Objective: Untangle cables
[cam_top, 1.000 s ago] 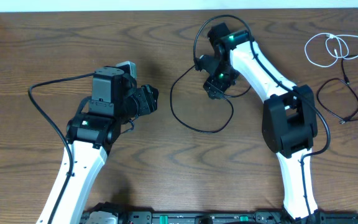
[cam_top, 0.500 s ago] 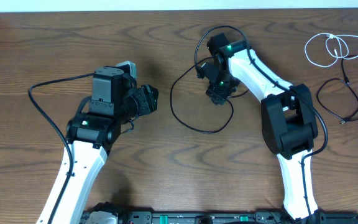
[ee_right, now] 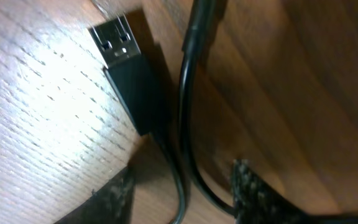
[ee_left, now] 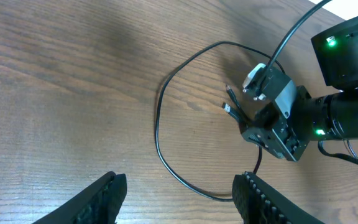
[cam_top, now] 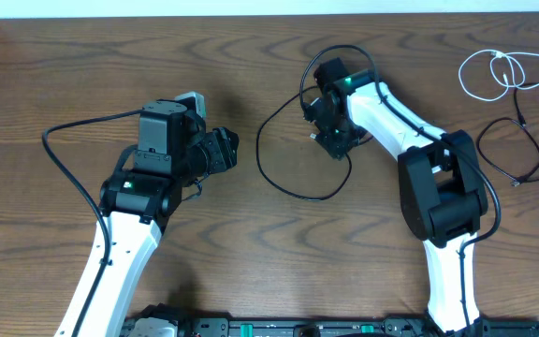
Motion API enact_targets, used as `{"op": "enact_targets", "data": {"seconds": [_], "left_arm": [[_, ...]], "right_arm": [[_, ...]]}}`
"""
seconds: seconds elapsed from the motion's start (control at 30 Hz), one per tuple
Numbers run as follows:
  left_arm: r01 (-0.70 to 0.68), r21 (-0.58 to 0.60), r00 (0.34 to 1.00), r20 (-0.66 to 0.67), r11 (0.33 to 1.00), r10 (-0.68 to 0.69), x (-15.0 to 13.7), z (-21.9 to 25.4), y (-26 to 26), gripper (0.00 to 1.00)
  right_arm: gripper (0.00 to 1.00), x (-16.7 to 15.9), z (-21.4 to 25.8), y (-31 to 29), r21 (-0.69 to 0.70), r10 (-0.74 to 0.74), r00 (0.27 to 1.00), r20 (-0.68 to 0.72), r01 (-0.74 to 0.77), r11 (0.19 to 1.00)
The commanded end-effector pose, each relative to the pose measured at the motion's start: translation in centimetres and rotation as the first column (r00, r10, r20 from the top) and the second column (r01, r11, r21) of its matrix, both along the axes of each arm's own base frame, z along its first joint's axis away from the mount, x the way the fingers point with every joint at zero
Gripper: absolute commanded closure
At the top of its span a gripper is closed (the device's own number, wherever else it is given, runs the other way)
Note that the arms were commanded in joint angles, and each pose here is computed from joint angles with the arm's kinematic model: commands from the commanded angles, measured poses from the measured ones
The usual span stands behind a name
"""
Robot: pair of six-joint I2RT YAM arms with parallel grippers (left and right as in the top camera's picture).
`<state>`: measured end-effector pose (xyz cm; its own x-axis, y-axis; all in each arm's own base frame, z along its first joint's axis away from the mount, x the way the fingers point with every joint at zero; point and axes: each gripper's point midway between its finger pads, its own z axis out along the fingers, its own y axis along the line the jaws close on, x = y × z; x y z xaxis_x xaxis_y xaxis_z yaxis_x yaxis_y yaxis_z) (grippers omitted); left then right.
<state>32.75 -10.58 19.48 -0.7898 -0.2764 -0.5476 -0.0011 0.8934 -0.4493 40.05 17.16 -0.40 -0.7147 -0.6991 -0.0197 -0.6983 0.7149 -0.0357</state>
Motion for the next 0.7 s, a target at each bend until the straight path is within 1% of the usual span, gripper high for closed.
{"op": "enact_targets", "data": {"seconds": [0.0, 0.07, 0.13, 0.2, 0.37, 0.43, 0.57, 0.67], "left_arm": [[0.003, 0.011, 0.999, 0.036, 1.0, -0.004, 0.4, 1.0, 0.2, 0.39], [0.003, 0.009, 0.999, 0.043, 1.0, -0.004, 0.5, 1.2, 0.1, 0.4], [0.003, 0.009, 0.999, 0.044, 1.0, -0.004, 0.5, 1.2, 0.1, 0.4], [0.003, 0.009, 0.999, 0.044, 1.0, -0.004, 0.5, 1.2, 0.1, 0.4], [0.004, 0.009, 0.999, 0.045, 1.0, -0.004, 0.5, 1.2, 0.1, 0.4], [0.004, 0.008, 0.999, 0.047, 1.0, -0.004, 0.6, 1.2, 0.1, 0.4], [0.004, 0.008, 0.999, 0.047, 1.0, -0.004, 0.6, 1.2, 0.1, 0.39], [0.004, 0.008, 0.999, 0.047, 1.0, -0.004, 0.6, 1.2, 0.1, 0.4]], "right_arm": [[0.67, -3.1, -5.3, -1.8, -0.112, -0.062, 0.991, -0.115, 0.049, 0.992], [0.78, -3.0, -5.3, -1.6, -0.103, -0.068, 0.992, -0.11, 0.056, 0.993], [0.86, -2.7, -5.4, -1.5, -0.101, -0.093, 0.991, -0.099, 0.083, 0.991], [0.98, -2.4, -5.4, -1.3, -0.094, -0.127, 0.989, -0.082, 0.119, 0.988], [0.99, -1.2, -4.5, -0.7, -0.071, -0.215, 0.976, -0.043, 0.212, 0.975], [0.99, -0.7, -3.5, 0.0, -0.041, -0.219, 0.975, -0.045, 0.217, 0.975], [0.99, 0.5, 0.0, 1.1, 0.03, -0.232, 0.972, -0.046, 0.233, 0.972], [0.99, 2.0, 4.0, 0.8, 0.059, -0.289, 0.957, -0.011, 0.289, 0.955]]}}
